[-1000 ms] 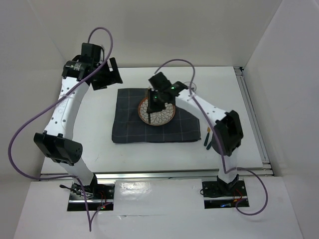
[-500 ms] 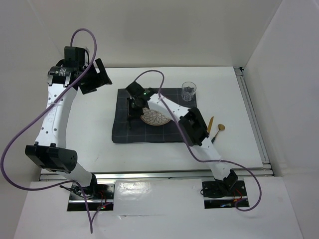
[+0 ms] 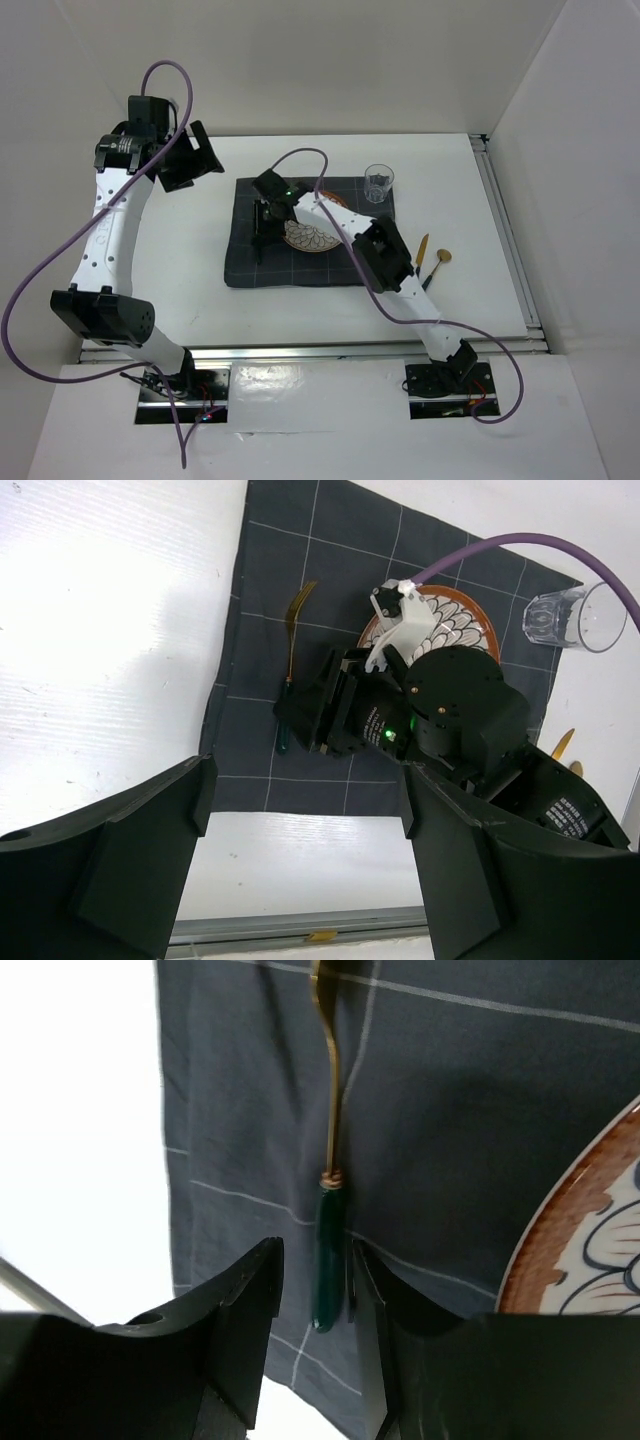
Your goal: Set the dinner table for one person
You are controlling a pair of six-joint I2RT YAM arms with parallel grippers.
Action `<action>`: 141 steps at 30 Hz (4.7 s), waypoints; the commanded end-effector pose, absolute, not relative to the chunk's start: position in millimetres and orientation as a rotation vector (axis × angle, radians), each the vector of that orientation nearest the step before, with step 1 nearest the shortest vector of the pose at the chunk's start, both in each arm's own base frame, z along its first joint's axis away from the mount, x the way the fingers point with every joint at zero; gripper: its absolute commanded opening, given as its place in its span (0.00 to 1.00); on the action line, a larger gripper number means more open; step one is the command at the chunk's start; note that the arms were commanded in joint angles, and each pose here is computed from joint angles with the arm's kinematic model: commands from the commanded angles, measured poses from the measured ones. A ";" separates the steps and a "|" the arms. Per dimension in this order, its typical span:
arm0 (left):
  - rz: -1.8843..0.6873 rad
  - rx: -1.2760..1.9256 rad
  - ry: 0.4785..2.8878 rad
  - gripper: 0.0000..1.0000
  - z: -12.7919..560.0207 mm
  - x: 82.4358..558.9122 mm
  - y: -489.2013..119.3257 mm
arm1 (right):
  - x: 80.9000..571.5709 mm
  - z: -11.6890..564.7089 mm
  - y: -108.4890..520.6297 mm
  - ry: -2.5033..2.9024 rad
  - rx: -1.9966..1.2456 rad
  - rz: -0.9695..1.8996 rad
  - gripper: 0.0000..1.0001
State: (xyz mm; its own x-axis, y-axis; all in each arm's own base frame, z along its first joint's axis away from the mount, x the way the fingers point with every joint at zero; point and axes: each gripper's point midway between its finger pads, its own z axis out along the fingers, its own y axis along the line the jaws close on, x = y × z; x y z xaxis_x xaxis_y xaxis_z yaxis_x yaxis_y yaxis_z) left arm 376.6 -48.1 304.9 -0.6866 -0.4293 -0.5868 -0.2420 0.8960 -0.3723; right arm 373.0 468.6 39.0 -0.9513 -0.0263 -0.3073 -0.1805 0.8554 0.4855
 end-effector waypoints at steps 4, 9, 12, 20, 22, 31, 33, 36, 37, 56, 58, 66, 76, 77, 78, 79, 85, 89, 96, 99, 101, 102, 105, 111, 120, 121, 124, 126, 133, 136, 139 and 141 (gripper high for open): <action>-0.388 -0.423 2.310 0.91 319.3 374.5 -49.8 | 390.9 143.7 465.4 2.508 -0.140 0.852 0.45; -0.402 -0.417 2.313 0.91 319.2 379.2 -52.1 | 393.3 211.8 398.3 2.406 -0.014 0.752 0.45; -0.401 -0.420 2.324 0.91 315.4 378.6 -52.0 | 376.9 180.6 322.6 2.484 0.128 0.477 0.45; -0.472 -0.406 2.332 0.91 310.9 380.0 -62.1 | 290.7 115.5 106.7 2.622 0.674 0.172 0.51; -0.486 -0.404 2.349 0.91 300.5 383.8 -64.5 | 286.8 112.5 90.8 2.614 0.708 0.192 0.56; -0.488 -0.422 2.369 0.89 290.7 386.0 -64.9 | 279.1 56.5 37.8 2.728 0.787 -0.065 0.55; -0.487 -0.425 2.378 0.89 287.3 385.2 -64.9 | 281.8 49.2 35.1 2.733 0.782 -0.072 0.54; -0.482 -0.414 2.379 0.89 287.2 385.1 -64.5 | 283.8 37.9 37.0 2.754 0.770 -0.068 0.52; -0.470 -0.421 2.386 0.89 285.5 383.6 -63.0 | 282.6 35.4 38.4 2.771 0.756 -0.062 0.51; -0.477 -0.404 2.418 0.89 286.6 385.0 -67.7 | 307.4 42.7 21.2 2.704 0.758 -0.153 0.02; -0.477 -0.404 2.418 0.89 286.6 385.0 -67.8 | 316.5 61.2 25.7 2.672 0.699 -0.156 0.01; -0.473 -0.392 2.419 0.89 290.4 385.2 -67.4 | 355.3 89.6 93.5 2.718 0.397 0.033 0.01; -0.475 -0.388 2.405 0.89 299.2 386.5 -67.5 | 354.9 50.7 150.0 2.836 0.234 0.109 0.01; -0.475 -0.388 2.405 0.89 299.2 386.5 -67.5 | 354.9 48.3 155.1 2.842 0.217 0.109 0.01; -0.462 -0.393 2.404 0.89 298.8 387.0 -65.7 | 355.0 45.3 159.0 2.843 0.204 0.111 0.01; -0.461 -0.396 2.414 0.89 295.0 386.1 -65.6 | 356.6 41.6 159.7 2.850 0.204 0.106 0.01; -0.447 -0.406 2.431 0.89 288.2 384.9 -64.1 | 362.8 29.1 163.8 2.869 0.180 0.078 0.03; -0.436 -0.410 2.430 0.89 287.8 385.2 -62.5 | 364.1 26.0 164.8 2.873 0.169 0.048 0.11; -0.432 -0.399 2.433 0.89 287.3 382.6 -62.1 | 367.5 53.4 163.5 2.807 0.192 0.038 0.37; -0.432 -0.399 2.433 0.89 287.3 382.6 -62.1 | 372.2 78.8 154.5 2.738 0.262 0.038 0.39; -0.432 -0.399 2.433 0.89 287.3 382.6 -62.1 | 366.7 97.5 133.9 2.696 0.350 0.040 0.44; -0.432 -0.399 2.433 0.89 287.3 382.6 -62.1 | 363.5 101.0 124.8 2.685 0.389 0.041 0.45; -0.433 -0.396 2.424 0.89 290.6 381.0 -62.0 | 340.5 100.2 76.6 2.656 0.569 0.001 0.50; -0.446 -0.392 2.425 0.89 286.4 380.8 -63.8 | 284.3 67.6 14.8 2.667 0.971 0.075 0.57; -0.442 -0.371 2.428 0.89 284.1 378.8 -66.4 | 262.5 32.8 1.8 2.681 1.095 0.056 0.57; -0.430 -0.375 2.427 0.89 281.7 380.3 -64.7 | 264.1 30.8 1.7 2.680 1.095 0.056 0.57; -0.429 -0.375 2.427 0.89 281.6 380.3 -64.7 | 257.7 18.4 6.3 2.708 1.082 0.084 0.54; -0.429 -0.375 2.427 0.89 281.6 380.3 -64.7 | 252.8 9.7 8.5 2.743 1.076 0.088 0.51; -0.429 -0.375 2.427 0.89 281.6 380.3 -64.7 | 266.6 18.9 3.5 2.716 1.004 -0.007 0.20; -0.429 -0.375 2.427 0.89 281.6 380.3 -64.7 | 291.8 55.4 4.7 2.644 0.860 -0.076 0.00; -0.429 -0.375 2.427 0.89 281.6 380.3 -64.7 | 326.3 89.4 32.0 2.624 0.615 0.047 0.00; -0.429 -0.375 2.427 0.89 281.6 380.3 -64.7 | 345.1 105.9 51.3 2.638 0.480 0.117 0.00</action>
State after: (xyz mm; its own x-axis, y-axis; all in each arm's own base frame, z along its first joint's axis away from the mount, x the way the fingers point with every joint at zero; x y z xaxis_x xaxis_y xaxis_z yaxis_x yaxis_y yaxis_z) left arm 382.3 -65.4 268.0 -0.7775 -0.3946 -0.4897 -0.2019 0.8941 -0.3999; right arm 313.5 32.4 71.6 -0.8078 0.4787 -0.3441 0.4647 0.8762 0.1281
